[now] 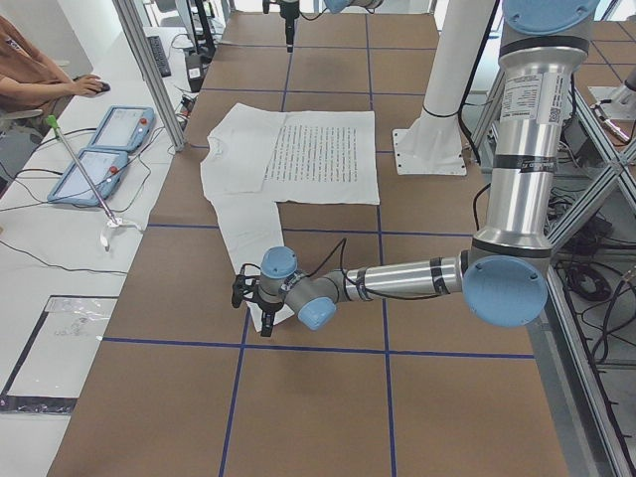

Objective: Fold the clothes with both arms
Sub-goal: 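Release the sleeve and withdraw the right gripper away from the shirt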

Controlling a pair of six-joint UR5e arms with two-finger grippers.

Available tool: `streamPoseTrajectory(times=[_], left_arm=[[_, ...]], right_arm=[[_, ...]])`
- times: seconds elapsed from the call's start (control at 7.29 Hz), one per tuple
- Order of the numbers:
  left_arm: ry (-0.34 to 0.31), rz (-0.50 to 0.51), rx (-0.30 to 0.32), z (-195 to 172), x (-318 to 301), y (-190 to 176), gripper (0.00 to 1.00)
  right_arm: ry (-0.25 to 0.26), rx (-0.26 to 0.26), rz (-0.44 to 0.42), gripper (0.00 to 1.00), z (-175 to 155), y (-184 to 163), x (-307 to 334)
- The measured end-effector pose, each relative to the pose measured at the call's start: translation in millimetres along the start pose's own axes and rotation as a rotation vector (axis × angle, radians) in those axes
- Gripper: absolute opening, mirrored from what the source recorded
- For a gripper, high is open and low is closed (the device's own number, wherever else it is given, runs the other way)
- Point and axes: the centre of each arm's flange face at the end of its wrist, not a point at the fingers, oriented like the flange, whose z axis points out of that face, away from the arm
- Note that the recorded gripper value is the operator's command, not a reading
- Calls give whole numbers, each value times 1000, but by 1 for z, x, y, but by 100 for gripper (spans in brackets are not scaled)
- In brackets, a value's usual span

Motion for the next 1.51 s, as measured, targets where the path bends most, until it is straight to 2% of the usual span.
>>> streamPoseTrajectory(times=[0.41, 0.96, 1.51], left_arm=[[-5, -2, -8, 3, -3, 3, 77], [-7, -7, -12, 3, -6, 6, 45], [6, -3, -3, -3, -1, 5, 20]], right_arm=[[-2, 2, 0, 100, -1, 0, -2], [-2, 1, 10, 100, 0, 0, -3], [-2, 2, 11, 100, -1, 0, -3]])
